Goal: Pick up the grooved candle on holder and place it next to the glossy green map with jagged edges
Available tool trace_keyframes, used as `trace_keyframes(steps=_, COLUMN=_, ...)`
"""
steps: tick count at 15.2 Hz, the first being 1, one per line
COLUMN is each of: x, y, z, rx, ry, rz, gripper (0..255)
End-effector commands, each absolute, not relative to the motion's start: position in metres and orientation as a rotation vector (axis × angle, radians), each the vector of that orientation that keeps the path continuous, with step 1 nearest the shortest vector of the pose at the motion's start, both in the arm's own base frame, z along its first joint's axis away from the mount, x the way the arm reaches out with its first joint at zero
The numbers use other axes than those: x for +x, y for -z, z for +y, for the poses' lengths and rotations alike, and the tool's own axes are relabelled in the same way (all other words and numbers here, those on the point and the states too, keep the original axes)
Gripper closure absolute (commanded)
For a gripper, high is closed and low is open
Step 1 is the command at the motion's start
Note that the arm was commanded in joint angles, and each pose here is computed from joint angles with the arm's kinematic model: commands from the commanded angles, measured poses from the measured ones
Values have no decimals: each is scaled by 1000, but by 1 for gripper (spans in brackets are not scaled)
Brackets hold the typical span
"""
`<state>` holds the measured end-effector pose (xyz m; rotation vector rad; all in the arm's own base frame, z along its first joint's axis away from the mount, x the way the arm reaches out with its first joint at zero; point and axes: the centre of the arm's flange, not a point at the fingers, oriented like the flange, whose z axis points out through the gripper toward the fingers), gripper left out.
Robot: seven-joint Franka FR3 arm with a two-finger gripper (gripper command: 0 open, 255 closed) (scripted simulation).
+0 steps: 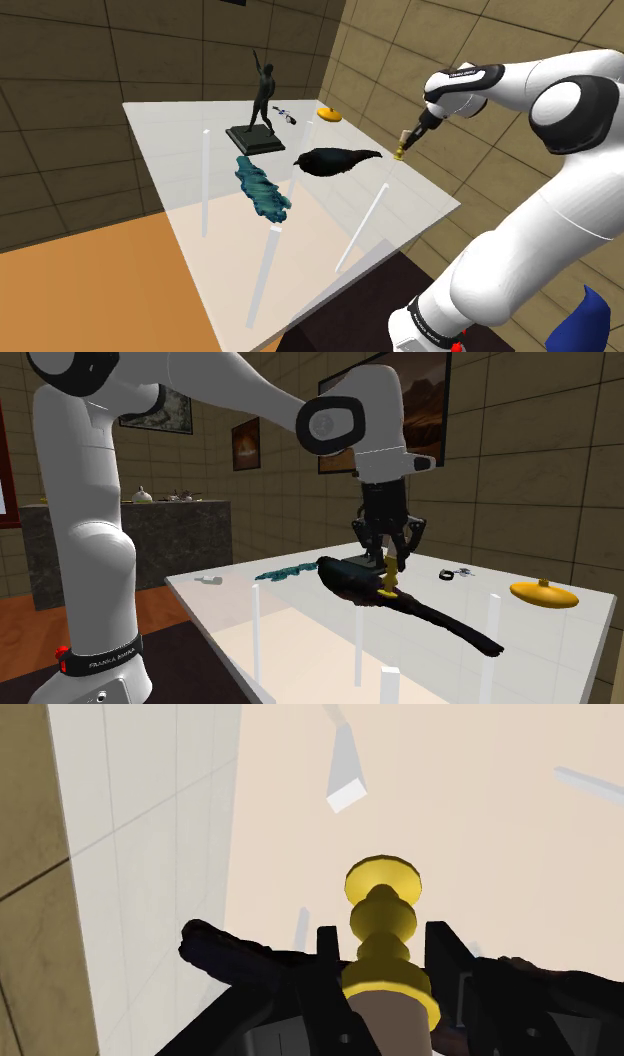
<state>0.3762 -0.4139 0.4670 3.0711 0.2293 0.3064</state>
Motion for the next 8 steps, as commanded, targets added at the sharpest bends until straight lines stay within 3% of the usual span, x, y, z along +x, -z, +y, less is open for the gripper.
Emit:
trace_keyframes(steps=1, x=376, y=-478, z=-413, rx=3071, ry=-306, rz=229, gripper=255)
trace_keyframes(steps=8, x=376, y=-515, z=-413, rx=3071, ry=-306, rz=229, gripper=255)
